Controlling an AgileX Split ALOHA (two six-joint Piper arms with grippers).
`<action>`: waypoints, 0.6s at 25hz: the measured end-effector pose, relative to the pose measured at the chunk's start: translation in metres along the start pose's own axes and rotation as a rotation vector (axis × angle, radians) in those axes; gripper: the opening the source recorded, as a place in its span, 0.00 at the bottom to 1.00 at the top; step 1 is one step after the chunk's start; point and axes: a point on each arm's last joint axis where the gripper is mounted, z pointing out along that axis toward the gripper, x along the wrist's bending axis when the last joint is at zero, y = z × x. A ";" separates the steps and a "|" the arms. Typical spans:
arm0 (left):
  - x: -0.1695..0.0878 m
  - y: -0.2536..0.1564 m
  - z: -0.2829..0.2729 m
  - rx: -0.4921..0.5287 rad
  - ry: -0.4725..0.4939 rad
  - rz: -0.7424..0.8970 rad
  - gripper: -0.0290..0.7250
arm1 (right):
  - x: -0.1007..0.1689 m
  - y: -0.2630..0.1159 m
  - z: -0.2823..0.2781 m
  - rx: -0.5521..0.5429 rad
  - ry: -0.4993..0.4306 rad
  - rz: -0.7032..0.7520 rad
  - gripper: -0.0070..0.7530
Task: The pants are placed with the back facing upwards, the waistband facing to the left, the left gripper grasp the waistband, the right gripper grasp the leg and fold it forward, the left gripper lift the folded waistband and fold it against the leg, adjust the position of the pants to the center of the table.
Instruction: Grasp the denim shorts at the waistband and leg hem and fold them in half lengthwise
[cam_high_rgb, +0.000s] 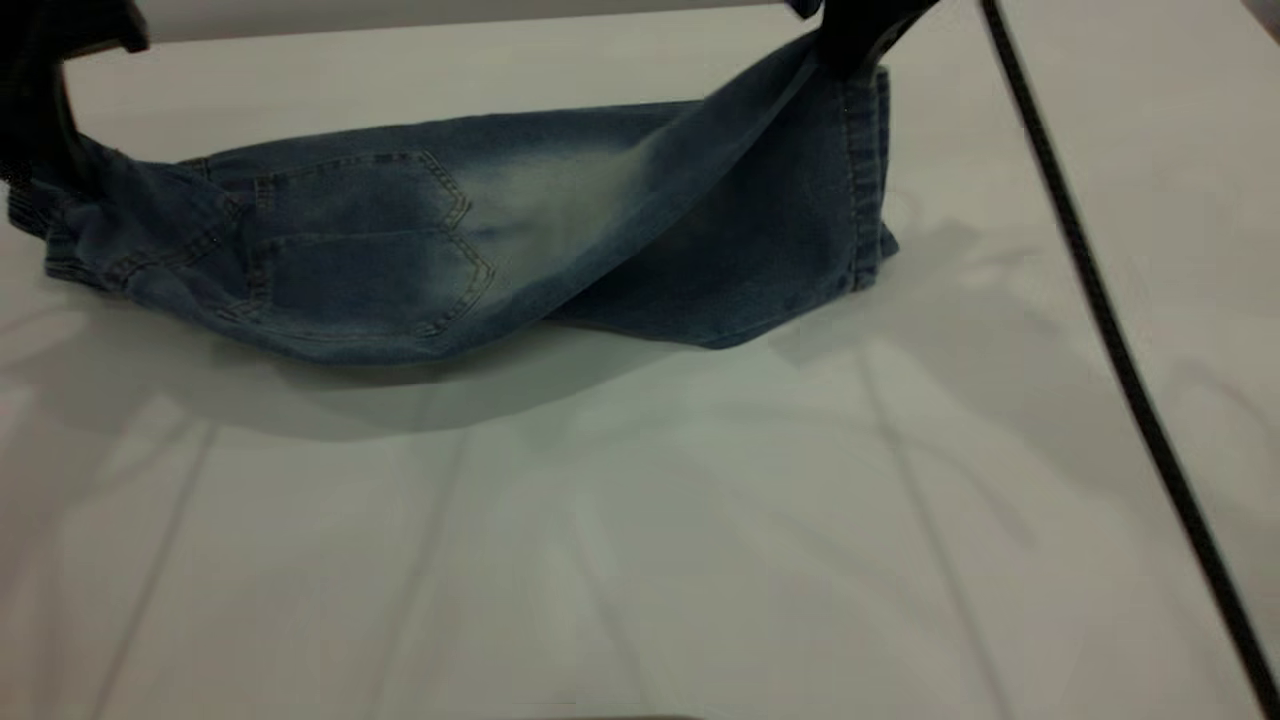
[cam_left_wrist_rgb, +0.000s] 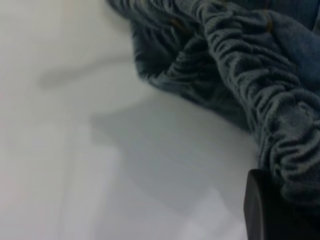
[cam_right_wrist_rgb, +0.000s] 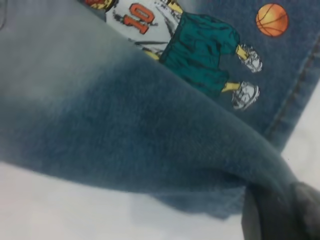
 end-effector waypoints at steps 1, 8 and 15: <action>-0.002 0.005 0.000 -0.007 -0.003 -0.001 0.15 | -0.002 0.004 0.005 -0.002 -0.001 0.001 0.07; -0.014 0.035 -0.001 -0.083 -0.036 -0.020 0.15 | -0.013 0.028 0.026 -0.061 -0.019 0.015 0.07; -0.017 0.041 0.019 -0.136 -0.057 -0.120 0.15 | -0.033 0.031 0.052 -0.128 -0.054 0.094 0.07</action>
